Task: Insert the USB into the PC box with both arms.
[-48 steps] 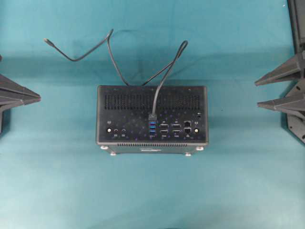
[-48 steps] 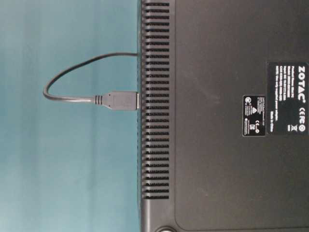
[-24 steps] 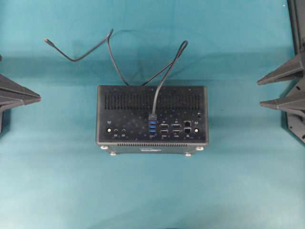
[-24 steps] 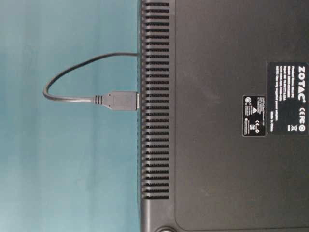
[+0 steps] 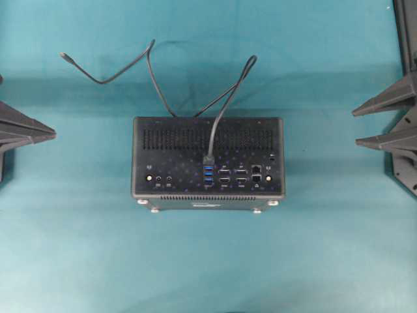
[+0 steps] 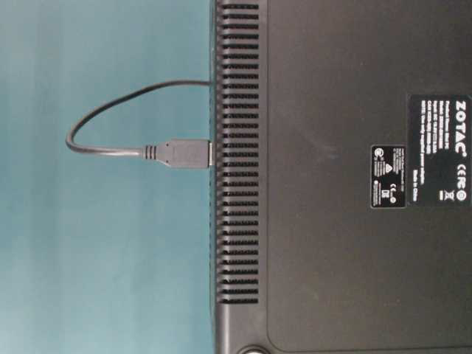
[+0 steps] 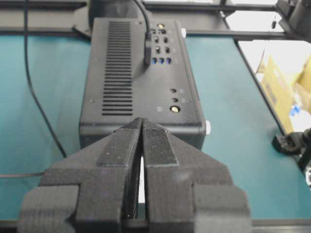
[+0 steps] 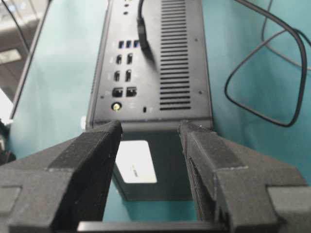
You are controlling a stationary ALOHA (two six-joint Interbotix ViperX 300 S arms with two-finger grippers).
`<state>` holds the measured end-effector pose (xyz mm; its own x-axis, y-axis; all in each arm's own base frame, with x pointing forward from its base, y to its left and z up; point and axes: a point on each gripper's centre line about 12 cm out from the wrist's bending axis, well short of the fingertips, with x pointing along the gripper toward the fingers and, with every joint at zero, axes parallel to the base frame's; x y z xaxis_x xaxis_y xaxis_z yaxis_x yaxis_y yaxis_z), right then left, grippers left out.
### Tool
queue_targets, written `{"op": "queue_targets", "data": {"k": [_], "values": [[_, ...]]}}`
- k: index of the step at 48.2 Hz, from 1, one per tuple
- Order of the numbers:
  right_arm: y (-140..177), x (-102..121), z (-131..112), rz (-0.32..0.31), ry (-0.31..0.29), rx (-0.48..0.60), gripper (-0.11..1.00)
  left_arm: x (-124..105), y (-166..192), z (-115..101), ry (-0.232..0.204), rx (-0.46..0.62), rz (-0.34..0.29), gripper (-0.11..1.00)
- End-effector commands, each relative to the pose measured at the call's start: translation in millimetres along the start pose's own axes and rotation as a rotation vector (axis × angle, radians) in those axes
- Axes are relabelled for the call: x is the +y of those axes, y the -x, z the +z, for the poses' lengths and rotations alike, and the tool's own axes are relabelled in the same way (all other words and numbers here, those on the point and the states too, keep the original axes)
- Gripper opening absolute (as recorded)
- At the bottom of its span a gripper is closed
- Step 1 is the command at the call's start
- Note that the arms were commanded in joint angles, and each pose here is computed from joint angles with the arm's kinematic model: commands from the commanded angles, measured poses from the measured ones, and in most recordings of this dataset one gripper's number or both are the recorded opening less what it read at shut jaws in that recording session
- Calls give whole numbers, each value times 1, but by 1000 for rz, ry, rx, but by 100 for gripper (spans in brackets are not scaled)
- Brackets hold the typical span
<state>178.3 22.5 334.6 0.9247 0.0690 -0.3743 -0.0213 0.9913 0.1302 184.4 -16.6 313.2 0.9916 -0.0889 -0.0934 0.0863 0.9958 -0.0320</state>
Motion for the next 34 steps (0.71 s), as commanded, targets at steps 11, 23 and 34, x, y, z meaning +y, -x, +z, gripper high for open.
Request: {"op": "queue_targets", "data": {"k": [11,23,34], "values": [[0,1,4,6,-12,-13,57,-1,-1,8,0,-17,-2,0],[0,1,4,6,-12,-13,57,-1,-1,7,0,-15,-2,0],[0,1,4,7,-12,-14,57,-1,-2,7,3,-14,-2,0]]}}
